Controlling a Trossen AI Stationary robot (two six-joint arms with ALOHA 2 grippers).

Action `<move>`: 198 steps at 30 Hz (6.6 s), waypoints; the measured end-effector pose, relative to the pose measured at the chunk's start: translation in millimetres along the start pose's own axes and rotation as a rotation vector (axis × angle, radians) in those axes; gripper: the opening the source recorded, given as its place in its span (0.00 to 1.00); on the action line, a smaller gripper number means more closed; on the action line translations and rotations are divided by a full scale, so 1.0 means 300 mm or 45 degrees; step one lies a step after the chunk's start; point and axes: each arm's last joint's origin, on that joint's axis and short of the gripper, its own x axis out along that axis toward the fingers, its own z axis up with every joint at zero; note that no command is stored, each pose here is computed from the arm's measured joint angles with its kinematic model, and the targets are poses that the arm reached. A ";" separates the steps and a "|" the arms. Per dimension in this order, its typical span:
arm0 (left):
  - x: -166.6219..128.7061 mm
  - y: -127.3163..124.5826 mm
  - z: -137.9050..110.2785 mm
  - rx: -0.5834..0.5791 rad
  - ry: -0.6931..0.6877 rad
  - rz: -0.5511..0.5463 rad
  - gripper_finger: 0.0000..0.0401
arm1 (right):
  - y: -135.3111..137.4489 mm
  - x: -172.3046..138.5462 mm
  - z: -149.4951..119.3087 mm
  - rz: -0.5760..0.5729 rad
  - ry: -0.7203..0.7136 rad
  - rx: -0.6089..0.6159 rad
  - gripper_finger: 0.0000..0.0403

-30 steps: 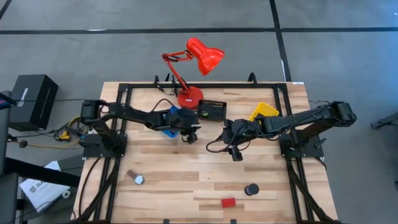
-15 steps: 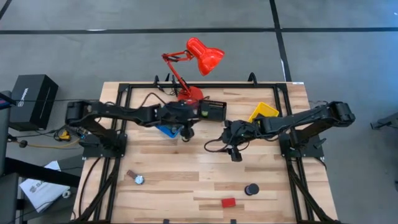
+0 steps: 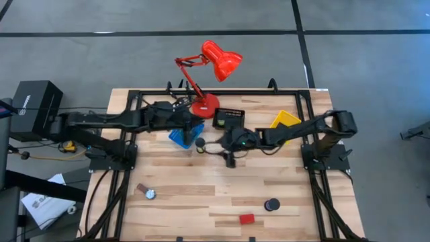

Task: Pick & Place Office items
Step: Put the yellow hourglass into the black bin

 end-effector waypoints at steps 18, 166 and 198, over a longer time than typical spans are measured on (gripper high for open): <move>-0.109 0.044 -0.067 0.057 -0.001 0.358 0.01 | -0.079 0.244 0.082 -0.091 0.019 -0.027 0.60; -0.174 0.030 -0.144 0.050 -0.036 0.041 0.01 | -0.103 0.279 0.091 -0.003 0.062 0.130 0.52; -0.174 0.030 -0.143 0.050 -0.039 0.042 0.01 | -0.239 -0.398 -0.002 -0.499 0.000 0.224 0.52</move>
